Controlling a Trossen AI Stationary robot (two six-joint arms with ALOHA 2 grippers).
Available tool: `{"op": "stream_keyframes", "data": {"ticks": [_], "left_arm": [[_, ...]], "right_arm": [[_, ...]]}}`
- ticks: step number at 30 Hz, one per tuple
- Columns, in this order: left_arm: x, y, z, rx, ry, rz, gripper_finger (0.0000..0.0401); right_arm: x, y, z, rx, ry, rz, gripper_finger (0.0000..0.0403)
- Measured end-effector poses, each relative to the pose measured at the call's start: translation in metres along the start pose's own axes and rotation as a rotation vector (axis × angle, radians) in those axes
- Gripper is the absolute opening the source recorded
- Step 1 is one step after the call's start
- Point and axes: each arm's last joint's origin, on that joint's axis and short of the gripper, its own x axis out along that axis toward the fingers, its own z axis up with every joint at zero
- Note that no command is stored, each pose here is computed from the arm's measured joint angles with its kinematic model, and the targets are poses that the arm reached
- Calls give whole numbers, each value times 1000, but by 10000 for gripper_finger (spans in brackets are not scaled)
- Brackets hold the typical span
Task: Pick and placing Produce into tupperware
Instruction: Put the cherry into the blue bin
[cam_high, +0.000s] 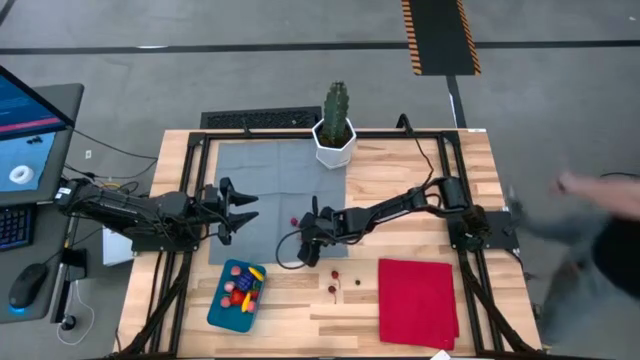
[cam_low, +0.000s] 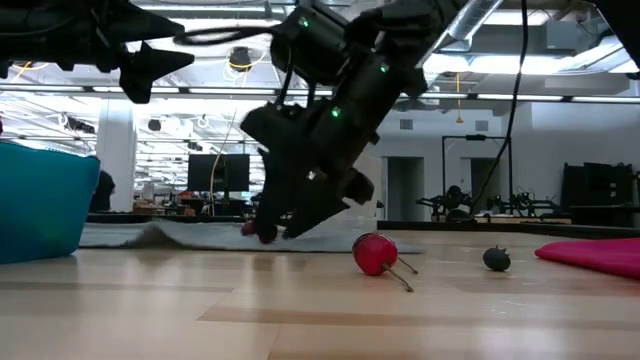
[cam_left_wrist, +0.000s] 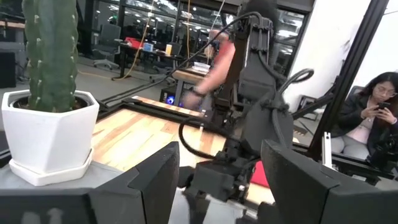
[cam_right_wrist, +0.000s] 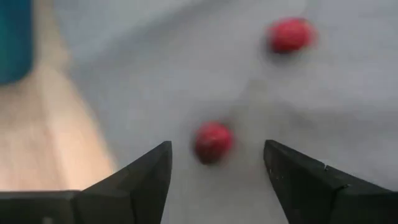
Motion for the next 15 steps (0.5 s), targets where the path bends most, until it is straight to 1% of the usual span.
{"op": "stream_keyframes", "data": {"ticks": [2, 5, 10, 13, 15], "left_arm": [[0, 0, -1, 2, 6, 1, 217], [0, 0, -1, -8, 8, -1, 217], [0, 1, -3, -27, 29, 4, 217], [0, 1, -3, -28, 29, 4, 217], [0, 1, -3, -28, 29, 4, 217]], "right_arm": [[-3, 3, 4, 1, 11, 7, 268], [-7, 3, 4, -10, 65, -24, 241], [-5, 0, 1, -16, 100, -63, 173], [-5, 0, 1, -25, 101, -68, 127], [-6, 0, 1, -40, 100, -66, 105]]}}
